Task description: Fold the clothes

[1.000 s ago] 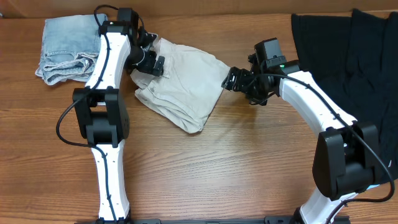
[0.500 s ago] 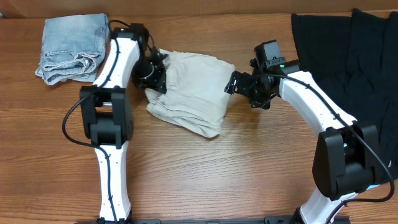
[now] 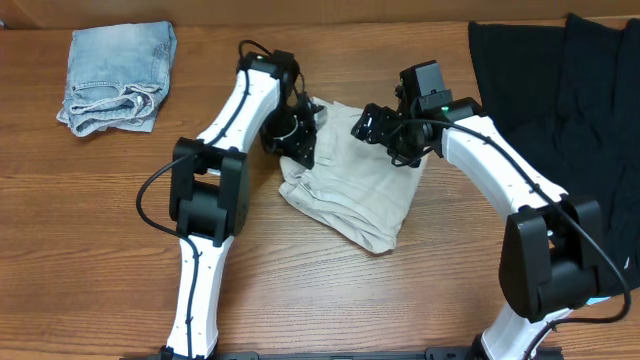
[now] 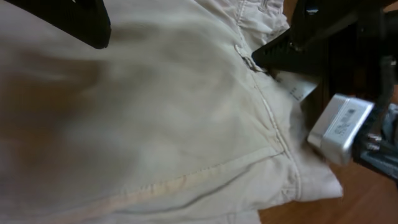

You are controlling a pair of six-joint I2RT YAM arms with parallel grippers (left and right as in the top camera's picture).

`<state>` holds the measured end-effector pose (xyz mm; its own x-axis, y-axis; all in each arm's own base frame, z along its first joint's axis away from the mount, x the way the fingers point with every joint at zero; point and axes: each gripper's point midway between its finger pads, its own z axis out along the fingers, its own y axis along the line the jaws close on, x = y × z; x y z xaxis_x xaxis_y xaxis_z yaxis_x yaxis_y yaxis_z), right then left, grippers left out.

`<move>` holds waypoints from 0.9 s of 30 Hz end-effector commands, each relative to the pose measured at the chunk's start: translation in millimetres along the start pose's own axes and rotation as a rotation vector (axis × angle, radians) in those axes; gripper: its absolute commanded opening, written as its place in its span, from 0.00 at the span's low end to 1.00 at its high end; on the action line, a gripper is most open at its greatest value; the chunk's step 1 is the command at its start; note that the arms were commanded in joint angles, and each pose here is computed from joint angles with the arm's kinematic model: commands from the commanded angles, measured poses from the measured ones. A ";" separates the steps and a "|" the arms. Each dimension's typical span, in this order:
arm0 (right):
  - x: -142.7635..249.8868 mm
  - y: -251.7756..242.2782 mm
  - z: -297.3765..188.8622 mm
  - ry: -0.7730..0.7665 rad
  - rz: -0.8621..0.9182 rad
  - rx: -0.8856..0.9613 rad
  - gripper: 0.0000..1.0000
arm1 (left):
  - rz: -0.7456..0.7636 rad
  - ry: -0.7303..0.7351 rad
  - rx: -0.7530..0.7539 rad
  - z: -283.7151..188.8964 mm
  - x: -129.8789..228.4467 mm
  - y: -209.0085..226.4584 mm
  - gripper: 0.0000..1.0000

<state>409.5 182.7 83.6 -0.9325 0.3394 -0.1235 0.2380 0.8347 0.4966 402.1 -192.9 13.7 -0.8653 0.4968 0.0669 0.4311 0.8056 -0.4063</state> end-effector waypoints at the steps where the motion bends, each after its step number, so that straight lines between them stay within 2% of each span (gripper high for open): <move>1: 1.5 -17.3 13.5 0.039 0.050 0.052 0.89 | -0.001 0.036 0.039 15.3 4.1 -12.9 0.27; 2: 0.6 -26.1 12.2 0.044 0.069 0.072 0.85 | 0.001 0.032 0.037 15.7 2.8 -13.3 0.22; 3: -1.2 -34.2 9.5 0.048 0.087 0.087 0.77 | -0.007 0.023 0.034 15.7 0.6 -12.3 0.14; 4: -2.5 -39.9 7.4 0.052 0.103 0.095 0.73 | -0.020 0.014 0.030 15.5 -1.7 -10.8 0.07; 5: -3.8 -44.6 5.4 0.055 0.118 0.098 0.71 | -0.035 0.004 0.026 15.0 -3.9 -8.6 0.04; 9: -10.0 -53.0 -3.2 0.082 0.125 0.048 0.68 | -0.165 -0.062 0.026 9.3 -16.9 5.4 0.04; 16: -28.7 -45.7 -42.6 0.096 0.138 -0.183 0.69 | -0.297 -0.121 0.075 -3.0 -23.3 25.2 0.04; 19: -37.3 -53.4 -52.4 0.077 0.126 -0.215 0.68 | -0.349 -0.173 0.185 -17.5 -28.2 32.5 0.04; 21: -38.6 -56.0 -52.1 0.071 0.125 -0.204 0.68 | -0.341 -0.206 0.244 -28.4 -31.6 34.0 0.04; 25: -38.4 -54.6 -51.0 0.068 0.117 -0.200 0.68 | -0.141 -0.327 0.446 -81.3 -35.0 16.8 0.04; 27: -38.6 -54.2 -50.7 0.066 0.114 -0.199 0.69 | -0.103 -0.353 0.468 -100.8 -32.1 14.1 0.04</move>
<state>413.1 97.9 83.6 -0.9075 0.4157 0.0600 0.3559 0.6852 0.6355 446.4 -157.3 43.6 -0.9855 0.1614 0.0530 0.0860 0.7428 -0.6640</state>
